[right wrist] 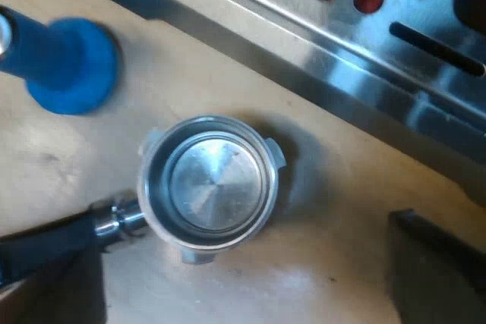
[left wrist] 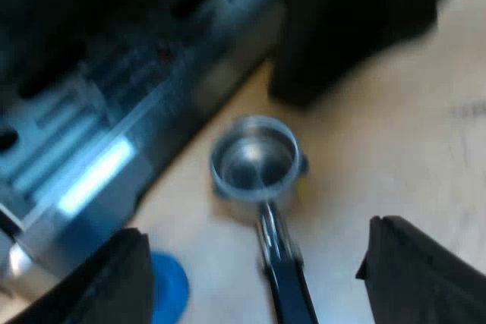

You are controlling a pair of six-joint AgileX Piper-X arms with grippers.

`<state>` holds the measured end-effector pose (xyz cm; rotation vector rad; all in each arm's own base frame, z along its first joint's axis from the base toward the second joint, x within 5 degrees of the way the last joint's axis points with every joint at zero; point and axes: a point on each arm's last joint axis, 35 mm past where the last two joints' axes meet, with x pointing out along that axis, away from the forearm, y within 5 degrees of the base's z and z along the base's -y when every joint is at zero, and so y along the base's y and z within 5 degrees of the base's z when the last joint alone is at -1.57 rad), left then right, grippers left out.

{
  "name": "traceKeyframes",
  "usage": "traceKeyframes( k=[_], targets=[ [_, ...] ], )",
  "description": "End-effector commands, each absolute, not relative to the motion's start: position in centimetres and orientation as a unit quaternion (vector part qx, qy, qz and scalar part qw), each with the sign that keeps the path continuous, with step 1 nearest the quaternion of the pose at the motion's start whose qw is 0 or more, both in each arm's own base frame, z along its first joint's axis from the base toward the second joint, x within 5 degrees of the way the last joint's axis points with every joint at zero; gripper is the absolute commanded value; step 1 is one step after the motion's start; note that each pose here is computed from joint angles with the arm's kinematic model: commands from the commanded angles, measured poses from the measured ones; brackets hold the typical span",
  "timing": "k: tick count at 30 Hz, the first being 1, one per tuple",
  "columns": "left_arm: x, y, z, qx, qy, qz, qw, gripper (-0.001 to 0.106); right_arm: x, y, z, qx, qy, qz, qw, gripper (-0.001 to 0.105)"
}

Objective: Put the handle in the coffee machine

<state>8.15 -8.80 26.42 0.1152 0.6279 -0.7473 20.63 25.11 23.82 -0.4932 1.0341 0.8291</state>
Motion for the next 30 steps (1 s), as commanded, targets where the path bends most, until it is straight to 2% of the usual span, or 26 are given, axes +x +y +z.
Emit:
traceKeyframes(
  k=[1,7,12,20,24,30],
  targets=[
    [8.4,-9.0,26.3,0.045,0.283,-0.351,0.892,0.062,21.1,25.9,23.4,-0.238,0.478,0.416,0.736,0.076],
    [8.8,-9.4,25.1,0.009,0.265,-0.349,0.899,0.062,21.4,26.2,22.4,-0.268,0.474,0.429,0.721,0.076],
    [8.9,-9.5,24.9,0.006,0.259,-0.351,0.9,0.062,21.5,26.3,22.4,-0.296,0.455,0.448,0.711,0.076],
    [8.8,-9.5,24.9,0.01,0.258,-0.359,0.897,0.062,21.7,27.3,21.9,-0.319,0.422,0.468,0.707,0.076],
    [8.8,-9.5,24.9,0.011,0.258,-0.359,0.897,0.062,21.0,28.6,20.9,-0.348,0.404,0.476,0.7,0.079],
    [8.8,-9.5,24.9,0.011,0.258,-0.359,0.897,0.062,20.8,29.3,19.1,-0.358,0.422,0.474,0.684,0.079]
  ],
)
